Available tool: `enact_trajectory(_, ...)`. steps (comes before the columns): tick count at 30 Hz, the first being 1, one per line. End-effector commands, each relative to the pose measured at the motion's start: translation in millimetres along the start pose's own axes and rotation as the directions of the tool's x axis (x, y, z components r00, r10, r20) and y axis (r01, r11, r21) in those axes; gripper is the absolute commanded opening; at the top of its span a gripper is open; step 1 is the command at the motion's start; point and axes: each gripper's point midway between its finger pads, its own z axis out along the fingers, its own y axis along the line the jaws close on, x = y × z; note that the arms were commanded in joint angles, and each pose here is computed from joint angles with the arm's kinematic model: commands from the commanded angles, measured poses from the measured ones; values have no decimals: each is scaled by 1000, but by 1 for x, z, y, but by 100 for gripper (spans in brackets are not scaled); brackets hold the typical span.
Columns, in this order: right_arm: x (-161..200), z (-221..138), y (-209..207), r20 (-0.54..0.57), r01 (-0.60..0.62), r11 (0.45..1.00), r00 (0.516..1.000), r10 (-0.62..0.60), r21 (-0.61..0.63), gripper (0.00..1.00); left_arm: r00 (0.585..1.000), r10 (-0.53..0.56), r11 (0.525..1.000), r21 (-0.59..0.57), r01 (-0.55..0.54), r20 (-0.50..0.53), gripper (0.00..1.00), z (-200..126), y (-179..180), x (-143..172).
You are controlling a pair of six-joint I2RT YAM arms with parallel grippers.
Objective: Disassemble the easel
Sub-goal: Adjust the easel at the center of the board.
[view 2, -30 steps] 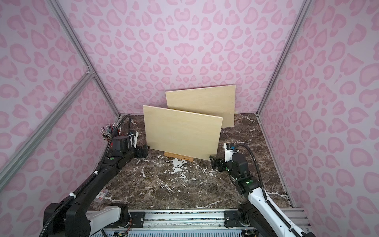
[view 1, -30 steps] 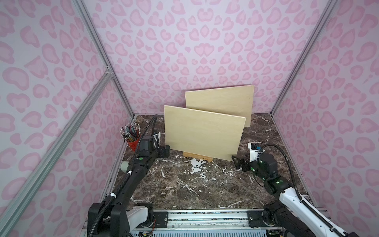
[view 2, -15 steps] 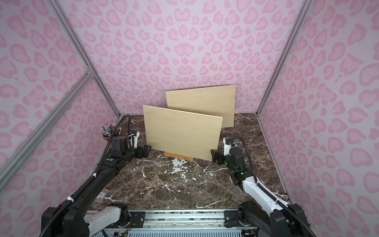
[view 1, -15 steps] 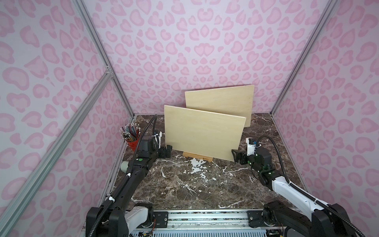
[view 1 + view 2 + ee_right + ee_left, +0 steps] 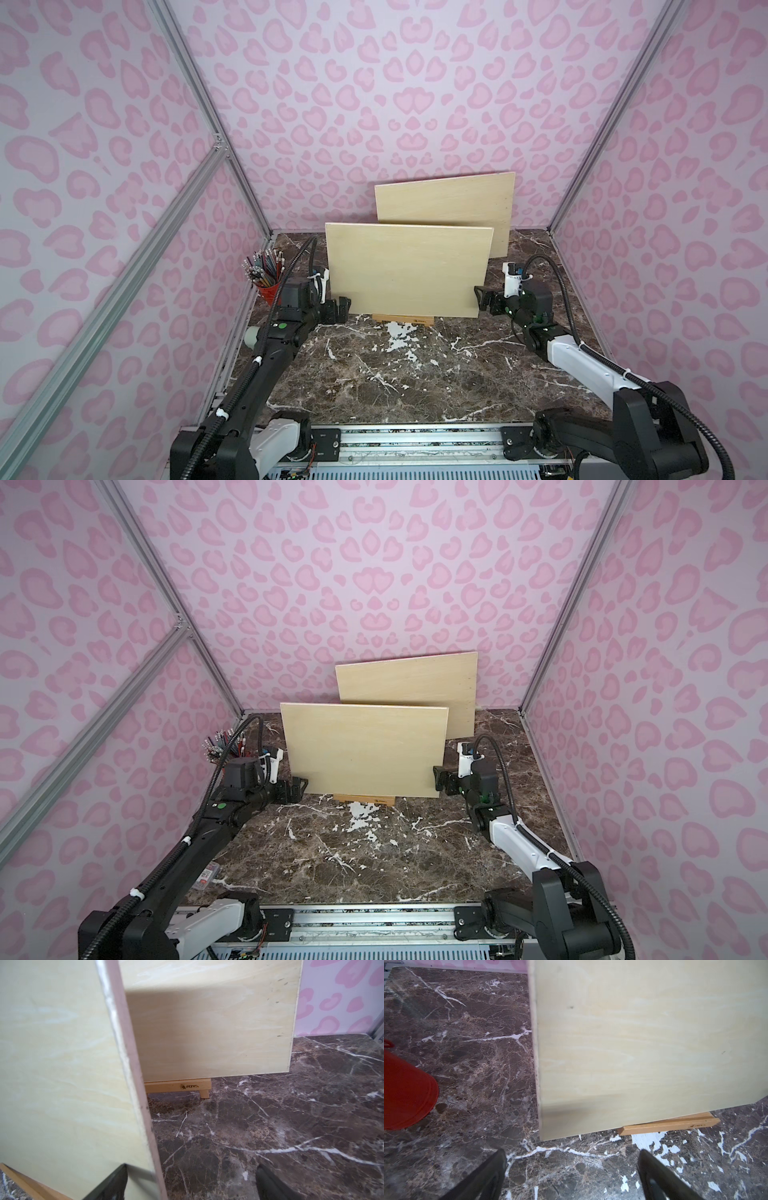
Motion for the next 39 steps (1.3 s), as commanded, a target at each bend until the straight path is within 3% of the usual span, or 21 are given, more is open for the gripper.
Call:
enact_trajectory(1, -11, 5, -1, 31, 16, 1000, 999, -16, 1, 96, 1000, -3, 1000, 16, 3, -4, 100, -4, -4, -2)
enact_trajectory(20, -31, 51, -5, 4, 30, 999, 1000, -30, 9, 97, 999, 24, 998, 53, -26, 29, 100, -34, -16, -4)
enact_trajectory(28, -28, 22, 16, -45, 43, 995, 998, -47, -90, 99, 989, 52, 994, 93, -66, 140, 100, -65, -13, -48)
enact_trajectory(34, -10, -11, 43, -79, 21, 973, 996, -40, -231, 99, 974, 74, 975, 191, -115, 213, 100, -76, -13, -78)
enact_trajectory(39, 7, -35, 55, -99, -31, 956, 995, 2, -290, 99, 962, 29, 951, 288, -111, 273, 99, -74, -3, -105)
